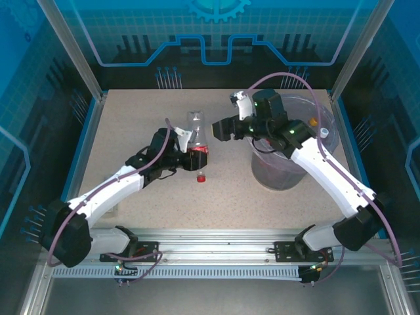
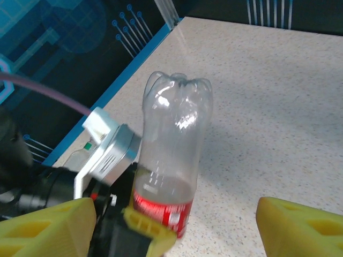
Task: Put the plastic bottles in the bin
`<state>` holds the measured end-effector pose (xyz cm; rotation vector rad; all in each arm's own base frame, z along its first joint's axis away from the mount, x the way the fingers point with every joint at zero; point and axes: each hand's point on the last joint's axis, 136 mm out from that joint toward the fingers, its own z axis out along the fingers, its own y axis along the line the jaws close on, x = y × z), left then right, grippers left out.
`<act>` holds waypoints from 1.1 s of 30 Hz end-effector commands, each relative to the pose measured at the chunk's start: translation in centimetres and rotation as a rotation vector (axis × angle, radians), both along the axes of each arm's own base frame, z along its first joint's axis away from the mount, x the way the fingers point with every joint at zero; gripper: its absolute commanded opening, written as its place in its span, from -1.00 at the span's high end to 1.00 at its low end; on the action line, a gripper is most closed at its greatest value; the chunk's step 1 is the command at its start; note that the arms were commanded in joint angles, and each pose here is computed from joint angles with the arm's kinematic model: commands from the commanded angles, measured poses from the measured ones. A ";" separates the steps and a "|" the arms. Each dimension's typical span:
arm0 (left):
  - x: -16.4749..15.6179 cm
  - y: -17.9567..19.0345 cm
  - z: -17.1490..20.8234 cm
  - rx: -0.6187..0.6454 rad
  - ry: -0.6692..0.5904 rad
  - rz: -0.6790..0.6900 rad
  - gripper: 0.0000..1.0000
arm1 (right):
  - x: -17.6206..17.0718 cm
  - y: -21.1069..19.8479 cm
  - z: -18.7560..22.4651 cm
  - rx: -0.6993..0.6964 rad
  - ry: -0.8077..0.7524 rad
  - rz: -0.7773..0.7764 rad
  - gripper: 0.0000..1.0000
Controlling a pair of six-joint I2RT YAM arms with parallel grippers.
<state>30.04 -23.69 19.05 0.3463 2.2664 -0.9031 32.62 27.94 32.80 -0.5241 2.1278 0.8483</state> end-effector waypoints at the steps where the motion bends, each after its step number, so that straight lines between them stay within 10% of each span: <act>1: -2.0 -1.4 2.5 -0.042 -0.123 -0.185 0.02 | 0.2 1.8 1.7 0.061 -0.007 0.059 -0.66; 13: -2.9 -3.0 1.9 -0.041 -0.109 -0.278 0.09 | 2.3 4.8 -1.2 0.128 0.101 0.100 -0.78; 25: -2.4 -3.3 1.7 -0.028 -0.110 -0.278 0.01 | 3.0 4.1 -1.1 0.120 0.091 0.065 -0.26; 33: -1.5 -2.6 2.7 -0.002 -0.147 -0.224 -0.98 | 4.6 2.7 3.9 0.153 -0.057 0.057 -0.14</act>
